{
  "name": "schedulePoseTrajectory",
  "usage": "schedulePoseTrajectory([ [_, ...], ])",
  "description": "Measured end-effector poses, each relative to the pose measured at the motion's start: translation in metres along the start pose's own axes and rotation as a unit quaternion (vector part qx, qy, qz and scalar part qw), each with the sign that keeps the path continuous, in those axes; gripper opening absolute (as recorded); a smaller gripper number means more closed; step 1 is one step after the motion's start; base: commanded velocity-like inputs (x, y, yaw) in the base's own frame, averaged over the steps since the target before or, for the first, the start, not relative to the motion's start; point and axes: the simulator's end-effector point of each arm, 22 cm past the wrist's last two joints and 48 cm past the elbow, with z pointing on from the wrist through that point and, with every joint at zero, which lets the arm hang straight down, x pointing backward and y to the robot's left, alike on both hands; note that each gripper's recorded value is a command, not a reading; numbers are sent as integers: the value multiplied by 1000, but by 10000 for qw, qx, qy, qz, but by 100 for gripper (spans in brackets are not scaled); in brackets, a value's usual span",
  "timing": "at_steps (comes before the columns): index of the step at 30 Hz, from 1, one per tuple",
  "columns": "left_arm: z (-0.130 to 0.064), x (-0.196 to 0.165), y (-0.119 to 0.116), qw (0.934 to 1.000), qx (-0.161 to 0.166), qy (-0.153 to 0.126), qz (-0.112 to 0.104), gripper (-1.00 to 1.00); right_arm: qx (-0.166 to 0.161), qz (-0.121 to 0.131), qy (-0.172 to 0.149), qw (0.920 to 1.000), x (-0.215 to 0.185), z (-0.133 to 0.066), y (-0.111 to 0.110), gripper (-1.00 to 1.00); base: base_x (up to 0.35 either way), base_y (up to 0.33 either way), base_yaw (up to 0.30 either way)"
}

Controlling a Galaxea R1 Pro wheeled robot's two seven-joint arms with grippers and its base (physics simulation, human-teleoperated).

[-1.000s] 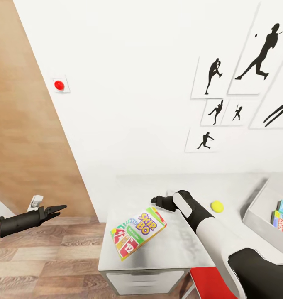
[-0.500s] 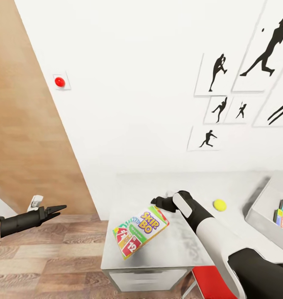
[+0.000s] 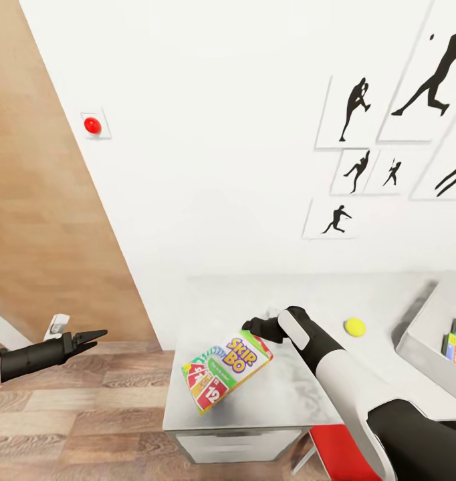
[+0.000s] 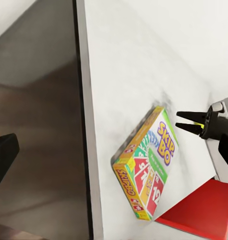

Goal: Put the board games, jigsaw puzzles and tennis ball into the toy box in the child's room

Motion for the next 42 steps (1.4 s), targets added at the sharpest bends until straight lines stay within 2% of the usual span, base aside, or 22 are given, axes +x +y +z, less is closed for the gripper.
schedulePoseTrajectory([
  [42,0,0,0,10000,-2,1,-2,100,-55,-1,33,10000,4,2,6,100,-12,23,0],
])
